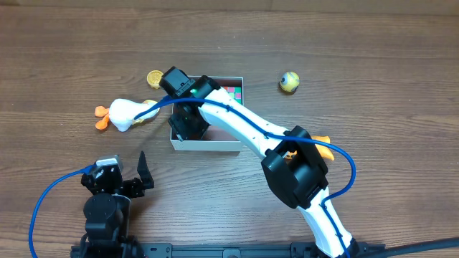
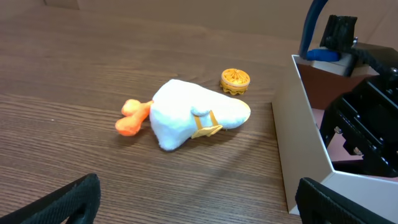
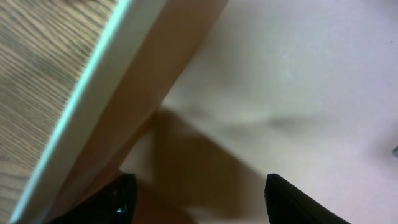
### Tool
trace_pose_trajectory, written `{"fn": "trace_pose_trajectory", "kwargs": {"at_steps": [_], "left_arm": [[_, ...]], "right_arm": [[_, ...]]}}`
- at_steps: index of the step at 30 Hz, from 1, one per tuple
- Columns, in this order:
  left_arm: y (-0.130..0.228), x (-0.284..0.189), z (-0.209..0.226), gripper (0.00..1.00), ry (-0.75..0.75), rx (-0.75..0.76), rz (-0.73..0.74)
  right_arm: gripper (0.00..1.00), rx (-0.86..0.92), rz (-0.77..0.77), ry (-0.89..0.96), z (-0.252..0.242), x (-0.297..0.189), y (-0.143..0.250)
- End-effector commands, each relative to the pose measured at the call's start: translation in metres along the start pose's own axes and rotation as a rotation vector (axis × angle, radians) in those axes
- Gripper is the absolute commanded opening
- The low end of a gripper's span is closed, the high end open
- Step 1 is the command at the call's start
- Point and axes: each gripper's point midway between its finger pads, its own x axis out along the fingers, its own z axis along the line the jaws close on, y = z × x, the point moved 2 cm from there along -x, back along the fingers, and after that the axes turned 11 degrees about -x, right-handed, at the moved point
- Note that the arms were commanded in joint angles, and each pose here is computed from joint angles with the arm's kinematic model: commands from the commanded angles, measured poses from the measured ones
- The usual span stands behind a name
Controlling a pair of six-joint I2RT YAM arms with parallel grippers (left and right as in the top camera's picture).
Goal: Pack container
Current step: 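Lower the cube into the box and open the right gripper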
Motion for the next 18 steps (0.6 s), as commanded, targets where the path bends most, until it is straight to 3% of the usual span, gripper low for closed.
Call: {"fn": "trace_pose_trajectory", "kwargs": {"at_steps": [1,11,18], "left_arm": [[-0.001,0.0,0.001,1.0,0.001,0.015,-0.008],[-0.001,0.0,0.001,1.0,0.001,0.015,-0.008],[-0.001,0.0,0.001,1.0,0.001,0.015,-0.008]], "right_arm": [[0.69,0.027,-0.043,0.011,-0.016,-0.011,-0.011],[0.73,0.021,-0.066,0.068,-0.05,-0.015,-0.016],[0.77,-0.003,-0.148,0.102,-0.052,-0.05,-0.041]]}}
